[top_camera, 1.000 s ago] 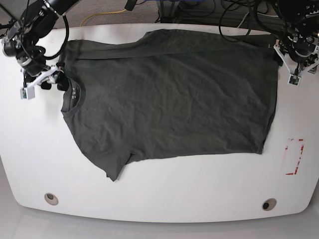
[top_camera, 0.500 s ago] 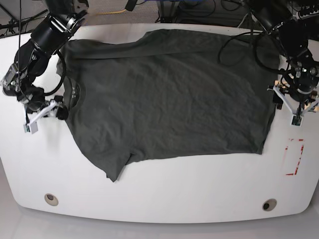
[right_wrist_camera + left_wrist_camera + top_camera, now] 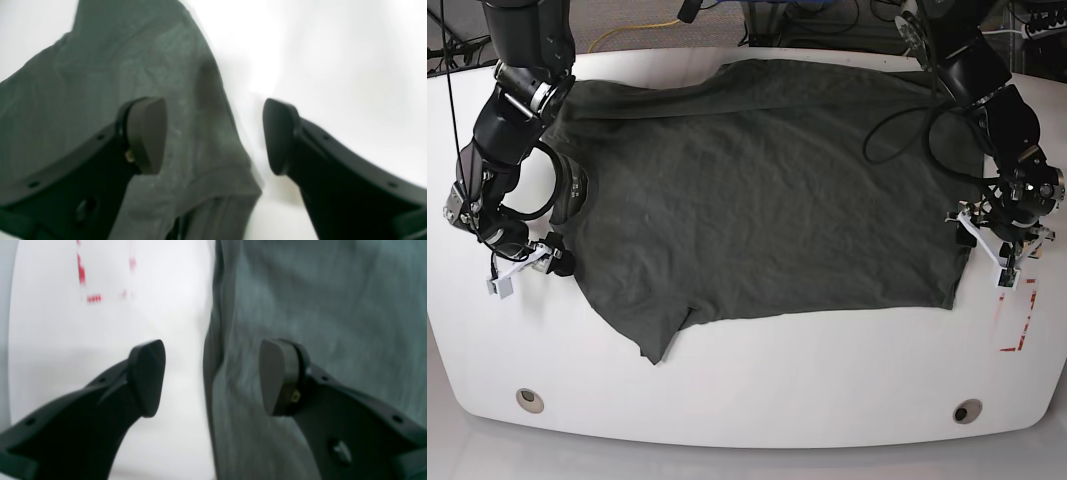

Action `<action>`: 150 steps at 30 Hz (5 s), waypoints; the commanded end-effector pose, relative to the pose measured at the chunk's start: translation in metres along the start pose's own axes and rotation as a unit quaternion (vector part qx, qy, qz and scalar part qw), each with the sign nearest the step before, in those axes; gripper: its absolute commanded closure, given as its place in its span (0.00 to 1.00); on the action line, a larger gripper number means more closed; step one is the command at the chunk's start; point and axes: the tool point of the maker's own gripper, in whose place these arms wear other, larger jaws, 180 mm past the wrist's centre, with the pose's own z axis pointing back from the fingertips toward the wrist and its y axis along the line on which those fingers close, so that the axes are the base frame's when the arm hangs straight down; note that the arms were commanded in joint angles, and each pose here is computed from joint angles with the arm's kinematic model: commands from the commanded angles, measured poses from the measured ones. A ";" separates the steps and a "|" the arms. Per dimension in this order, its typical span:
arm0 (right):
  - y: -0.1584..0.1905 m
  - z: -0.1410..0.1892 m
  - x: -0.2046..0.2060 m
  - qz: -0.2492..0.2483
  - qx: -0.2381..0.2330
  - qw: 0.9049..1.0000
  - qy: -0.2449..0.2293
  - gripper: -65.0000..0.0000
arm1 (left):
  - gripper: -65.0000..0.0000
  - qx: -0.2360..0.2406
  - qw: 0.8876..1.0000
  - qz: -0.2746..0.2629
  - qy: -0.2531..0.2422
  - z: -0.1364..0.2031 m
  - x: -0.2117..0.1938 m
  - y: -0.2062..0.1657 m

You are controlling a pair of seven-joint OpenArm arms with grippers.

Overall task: Fold the T-shirt properly
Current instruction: 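Grasp the hem corners of the shirt with both grippers, then lift the hem with both grippers and fold it toward the collar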

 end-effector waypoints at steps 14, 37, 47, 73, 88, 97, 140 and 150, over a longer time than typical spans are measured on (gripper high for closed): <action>0.020 -0.029 -0.004 -0.028 0.039 0.999 -0.015 0.34 | 0.37 0.009 0.997 0.037 -0.064 -0.010 0.031 0.011; 0.053 -0.048 0.001 -0.016 0.068 0.997 -0.026 0.62 | 0.37 -0.020 0.992 0.122 -0.026 -0.075 0.021 0.002; 0.054 -0.048 0.001 -0.017 0.069 0.997 -0.025 0.63 | 0.37 -0.042 0.992 0.115 0.005 -0.091 -0.002 -0.010; 0.055 -0.043 -0.023 0.030 0.060 0.997 0.040 1.00 | 1.00 -0.061 0.996 0.060 0.005 -0.077 -0.015 -0.009; 0.060 -0.012 0.026 0.122 0.027 0.992 0.020 1.00 | 1.00 -0.026 0.998 -0.011 -0.056 -0.038 0.025 0.002; 0.070 0.016 0.114 0.157 0.013 0.987 -0.034 1.00 | 1.00 0.017 0.996 -0.026 -0.089 -0.012 0.107 0.030; 0.091 0.120 0.223 0.271 -0.059 0.956 -0.093 1.00 | 1.00 0.160 0.974 -0.030 -0.156 0.103 0.204 0.099; 0.060 0.079 0.099 0.215 0.002 0.977 -0.014 1.00 | 1.00 0.086 0.994 -0.030 -0.069 0.068 0.094 0.056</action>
